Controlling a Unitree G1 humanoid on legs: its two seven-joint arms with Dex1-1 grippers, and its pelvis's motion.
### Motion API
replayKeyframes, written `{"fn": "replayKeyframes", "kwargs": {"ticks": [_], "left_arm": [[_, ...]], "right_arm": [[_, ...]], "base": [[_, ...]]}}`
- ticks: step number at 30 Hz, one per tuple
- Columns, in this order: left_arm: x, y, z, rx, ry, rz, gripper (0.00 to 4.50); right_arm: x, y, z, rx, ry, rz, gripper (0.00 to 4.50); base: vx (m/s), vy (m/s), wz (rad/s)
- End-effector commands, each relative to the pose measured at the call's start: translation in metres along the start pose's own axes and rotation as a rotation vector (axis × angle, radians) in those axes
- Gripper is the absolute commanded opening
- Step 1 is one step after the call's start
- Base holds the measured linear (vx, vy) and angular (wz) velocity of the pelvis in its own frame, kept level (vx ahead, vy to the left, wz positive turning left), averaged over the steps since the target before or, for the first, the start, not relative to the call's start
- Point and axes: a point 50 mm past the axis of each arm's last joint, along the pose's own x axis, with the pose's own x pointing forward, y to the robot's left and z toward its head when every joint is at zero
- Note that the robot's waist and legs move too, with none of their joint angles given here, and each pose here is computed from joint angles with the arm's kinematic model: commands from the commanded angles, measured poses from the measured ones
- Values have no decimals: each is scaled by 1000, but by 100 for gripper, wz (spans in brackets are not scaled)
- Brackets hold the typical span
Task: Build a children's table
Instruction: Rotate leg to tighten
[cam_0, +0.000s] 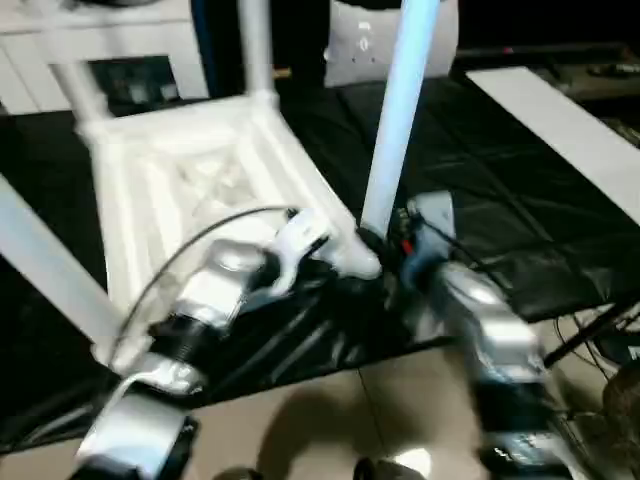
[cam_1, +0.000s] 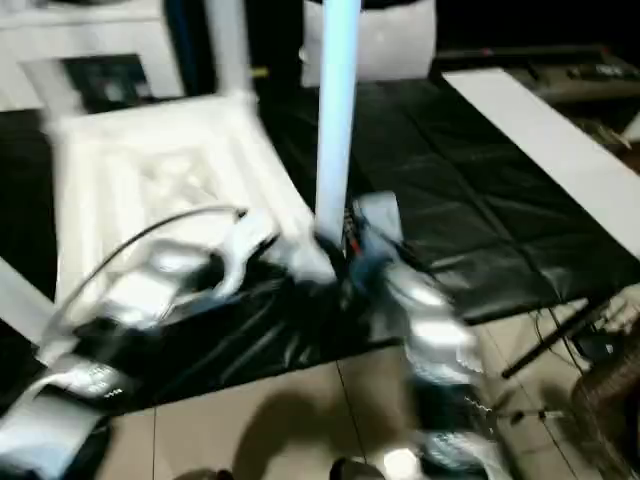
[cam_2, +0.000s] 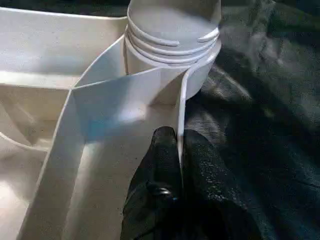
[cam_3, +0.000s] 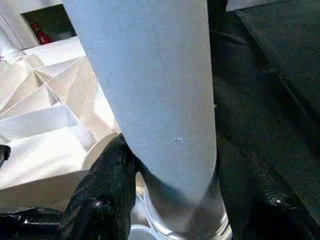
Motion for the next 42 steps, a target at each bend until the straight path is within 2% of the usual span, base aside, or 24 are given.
{"fn": "replayKeyframes", "kwargs": {"ticks": [1,2,3,5,6,8,9,12,16,17,18,19,23,26,27,31,34,37,38,42], "left_arm": [[15,-20,17,24,-86,-67,0],[11,-21,13,47,-71,-102,0],[11,-21,13,47,-71,-102,0],[5,-21,4,79,-48,-149,0],[5,-21,4,79,-48,-149,0],[0,-20,-3,94,-26,-171,0],[-1,-19,-5,100,-23,-180,0],[-15,-19,-17,189,-5,-308,0],[-24,-18,-26,235,28,-377,0],[-32,-14,-34,268,71,-432,0],[-32,-14,-34,268,71,-432,0],[-38,-13,-38,279,83,-484,0],[-49,-14,-42,321,108,-604,0],[-52,-14,-43,348,130,-649,0],[-52,-14,-43,356,136,-654,0],[-53,-15,-42,379,151,-694,0],[-52,-17,-42,403,165,-723,0],[-52,-19,-42,409,165,-740,0],[-52,-20,-42,410,165,-744,0],[-51,-20,-43,420,170,-758,0]], "right_arm": [[9,74,-2,51,-6,399,231],[2,64,-3,12,-16,424,255],[2,64,-3,12,-16,424,273],[-9,46,-4,-41,-19,446,281],[-9,46,-4,-41,-19,446,291],[-16,32,-2,-86,-17,464,323],[-18,29,-2,-99,-15,473,323],[-36,-1,1,-201,25,562,347],[-45,-13,4,-253,56,633,377],[-53,-23,5,-311,98,719,396],[-53,-23,5,-311,98,719,396],[-58,-27,5,-355,133,795,396],[-64,-31,8,-413,185,948,396],[-65,-32,9,-435,212,1023,396],[-65,-33,9,-440,222,1038,381],[-62,-33,8,-424,266,1098,360],[-59,-31,6,-414,275,1125,319],[-58,-29,5,-394,280,1154,311],[-57,-29,4,-393,281,1163,283],[-57,-27,2,-378,295,1201,264]], "base": [[51,-19,5],[0,0,0],[0,0,0],[0,0,0],[0,0,0],[0,0,0],[0,0,0],[0,0,0],[0,0,0],[0,0,0],[0,0,0],[0,0,0],[0,0,0],[0,0,0],[0,0,0],[0,0,0],[0,0,0],[0,0,0],[0,0,0],[0,0,0]]}}
